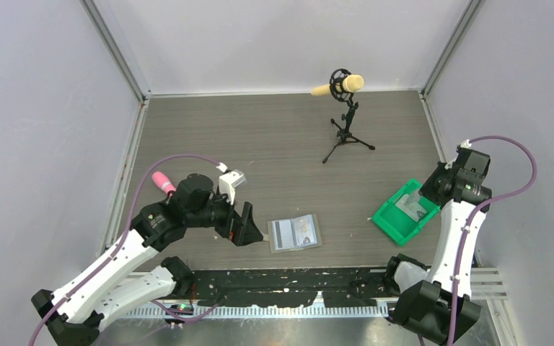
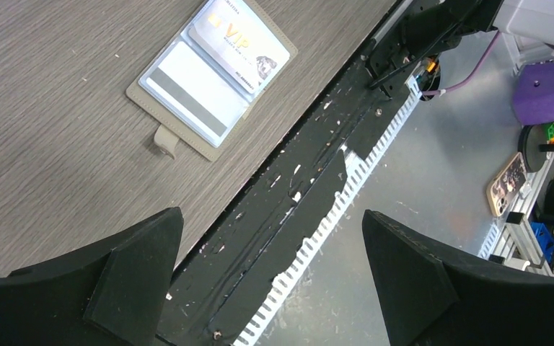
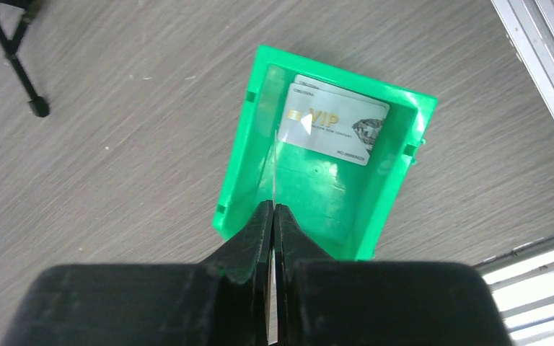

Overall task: Take the credit cards out of the card holder
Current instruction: Place the credit card in the storage box.

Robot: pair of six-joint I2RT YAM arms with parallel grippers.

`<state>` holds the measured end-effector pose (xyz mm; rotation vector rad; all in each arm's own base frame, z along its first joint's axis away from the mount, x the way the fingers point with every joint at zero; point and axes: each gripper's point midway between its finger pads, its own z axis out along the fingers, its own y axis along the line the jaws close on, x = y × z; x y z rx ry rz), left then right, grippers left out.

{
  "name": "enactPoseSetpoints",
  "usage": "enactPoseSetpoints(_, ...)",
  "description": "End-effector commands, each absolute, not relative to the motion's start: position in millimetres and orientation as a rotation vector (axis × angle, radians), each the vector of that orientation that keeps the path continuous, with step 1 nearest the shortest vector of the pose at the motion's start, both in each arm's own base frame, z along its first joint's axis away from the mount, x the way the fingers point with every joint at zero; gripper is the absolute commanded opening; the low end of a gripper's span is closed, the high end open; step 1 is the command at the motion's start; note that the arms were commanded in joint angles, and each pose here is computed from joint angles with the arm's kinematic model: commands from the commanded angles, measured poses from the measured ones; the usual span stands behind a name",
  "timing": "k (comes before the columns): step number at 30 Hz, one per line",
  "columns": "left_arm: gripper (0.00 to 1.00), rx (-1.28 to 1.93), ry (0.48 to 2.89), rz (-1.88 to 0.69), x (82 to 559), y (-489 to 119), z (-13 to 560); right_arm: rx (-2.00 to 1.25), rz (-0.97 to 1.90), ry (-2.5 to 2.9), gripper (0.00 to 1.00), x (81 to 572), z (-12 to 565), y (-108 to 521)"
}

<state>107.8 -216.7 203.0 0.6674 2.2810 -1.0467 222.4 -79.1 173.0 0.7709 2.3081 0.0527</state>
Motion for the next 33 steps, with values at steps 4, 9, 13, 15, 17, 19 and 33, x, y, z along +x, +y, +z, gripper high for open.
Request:
enactPoseSetpoints(4, 1.00, 0.691, 2.253, -1.005, 110.8, -212.8, 210.3, 0.840, 0.020, 2.283, 0.05, 233.7, 158.4, -96.5)
enactPoseSetpoints(9, 1.00, 0.684, 2.255, -0.971, 115.4, -211.0, 211.1, 0.845, 0.063, 2.242, 0.05, 250.5, 148.4, -101.9)
enactPoseSetpoints(13, 1.00, 0.676, 2.263, -0.940, 118.6, -208.6, 209.6, 0.845, 0.096, 2.229, 0.05, 259.0, 140.9, -102.1)
enactPoseSetpoints(15, 1.00, 0.668, 2.272, -0.922, 120.5, -207.2, 208.2, 0.840, 0.083, 2.221, 0.05, 260.8, 137.9, -105.2)
enactPoseSetpoints(17, 1.00, 0.666, 2.278, -0.903, 121.1, -204.9, 208.3, 0.839, 0.062, 2.213, 0.05, 261.4, 134.2, -109.2)
enactPoseSetpoints(19, 1.00, 0.661, 2.277, -0.892, 122.1, -203.3, 208.2, 0.834, 0.065, 2.203, 0.05, 262.9, 130.2, -110.2)
enactPoseSetpoints(33, 1.00, 0.644, 2.296, -0.872, 126.0, -203.7, 205.0, 0.857, 0.109, 2.222, 0.10, 266.1, 97.9, -108.9)
